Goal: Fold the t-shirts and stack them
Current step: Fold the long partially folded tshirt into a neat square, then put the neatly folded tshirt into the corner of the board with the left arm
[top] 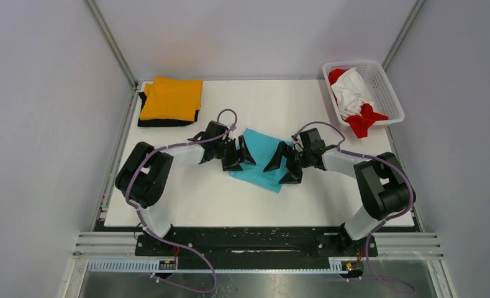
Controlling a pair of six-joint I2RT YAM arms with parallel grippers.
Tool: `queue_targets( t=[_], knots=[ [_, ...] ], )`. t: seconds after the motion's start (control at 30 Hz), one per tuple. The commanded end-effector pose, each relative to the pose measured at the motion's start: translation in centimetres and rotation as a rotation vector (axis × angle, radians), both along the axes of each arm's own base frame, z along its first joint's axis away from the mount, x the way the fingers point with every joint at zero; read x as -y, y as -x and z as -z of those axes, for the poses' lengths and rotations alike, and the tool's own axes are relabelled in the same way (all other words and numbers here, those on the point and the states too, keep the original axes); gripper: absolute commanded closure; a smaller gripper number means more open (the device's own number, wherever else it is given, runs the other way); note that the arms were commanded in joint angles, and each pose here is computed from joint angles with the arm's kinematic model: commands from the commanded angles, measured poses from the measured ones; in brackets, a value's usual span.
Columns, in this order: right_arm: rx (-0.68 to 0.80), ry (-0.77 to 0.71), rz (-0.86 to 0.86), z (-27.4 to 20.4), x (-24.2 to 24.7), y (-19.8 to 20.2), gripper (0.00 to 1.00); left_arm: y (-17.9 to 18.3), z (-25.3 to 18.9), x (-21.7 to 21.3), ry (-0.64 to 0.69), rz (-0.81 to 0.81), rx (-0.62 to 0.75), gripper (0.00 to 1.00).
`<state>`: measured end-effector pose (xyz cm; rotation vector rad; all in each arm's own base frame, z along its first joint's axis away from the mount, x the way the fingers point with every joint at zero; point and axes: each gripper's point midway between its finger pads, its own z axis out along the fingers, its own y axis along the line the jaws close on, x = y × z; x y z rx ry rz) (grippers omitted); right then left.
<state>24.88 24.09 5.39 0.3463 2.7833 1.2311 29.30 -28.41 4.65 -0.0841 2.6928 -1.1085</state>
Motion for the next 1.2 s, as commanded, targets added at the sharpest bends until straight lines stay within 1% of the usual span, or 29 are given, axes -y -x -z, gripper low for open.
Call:
queue_targets(
  t=[0.0,0.17,0.23,0.3,0.37,0.43,0.57,0.63,0.7,0.77,0.83,0.93,1.03,1.17],
  knots=[
    [0.020,0.035,0.020,1.5,0.7,0.6,0.00,2.6,1.9,-1.5,-0.025,-0.032,-0.022,0.27],
    [-0.022,0.096,0.000,3.3,2.7,4.2,0.01,7.4,2.7,-1.9,-0.052,-0.015,-0.055,0.30],
    [-0.025,0.108,-0.011,3.3,3.2,5.3,0.01,9.7,2.4,-1.5,-0.050,0.000,-0.064,0.30],
    [-0.008,0.105,-0.021,2.6,3.4,5.8,0.00,10.7,1.2,-1.1,-0.028,-0.011,-0.053,0.29],
    [0.054,0.092,-0.021,0.6,3.4,5.3,0.01,10.5,-0.7,-0.8,-0.011,-0.027,-0.008,0.27],
    [0.152,0.091,-0.020,-2.1,3.5,4.4,0.00,9.2,-3.3,-0.8,-0.017,-0.049,0.079,0.24],
    [0.376,0.139,0.036,-8.5,4.7,2.3,0.00,7.5,-6.7,-2.4,-0.098,-0.102,0.187,0.17],
    [0.474,0.218,0.119,-10.4,6.6,1.3,0.01,6.9,-7.2,-3.7,-0.155,-0.157,0.213,0.12],
    [0.531,0.351,0.282,-11.2,10.0,0.4,0.01,6.2,-6.9,-5.3,-0.211,-0.223,0.211,0.09],
    [0.552,0.478,0.463,-11.3,13.8,0.1,0.01,5.6,-6.3,-6.7,-0.243,-0.280,0.192,0.08],
    [0.596,0.539,0.563,-11.8,16.1,0.4,0.01,5.1,-5.5,-7.7,-0.255,-0.317,0.168,0.08],
    [0.671,0.576,0.640,-12.6,18.3,1.1,0.00,4.1,-4.2,-8.4,-0.278,-0.346,0.146,0.08],
    [0.701,0.602,0.660,-12.4,19.2,1.7,0.01,3.5,-2.8,-7.7,-0.296,-0.327,0.113,0.09],
    [0.678,0.658,0.656,-11.6,20.0,2.1,0.00,3.4,-0.3,-6.0,-0.308,-0.264,0.023,0.17]
  ],
)
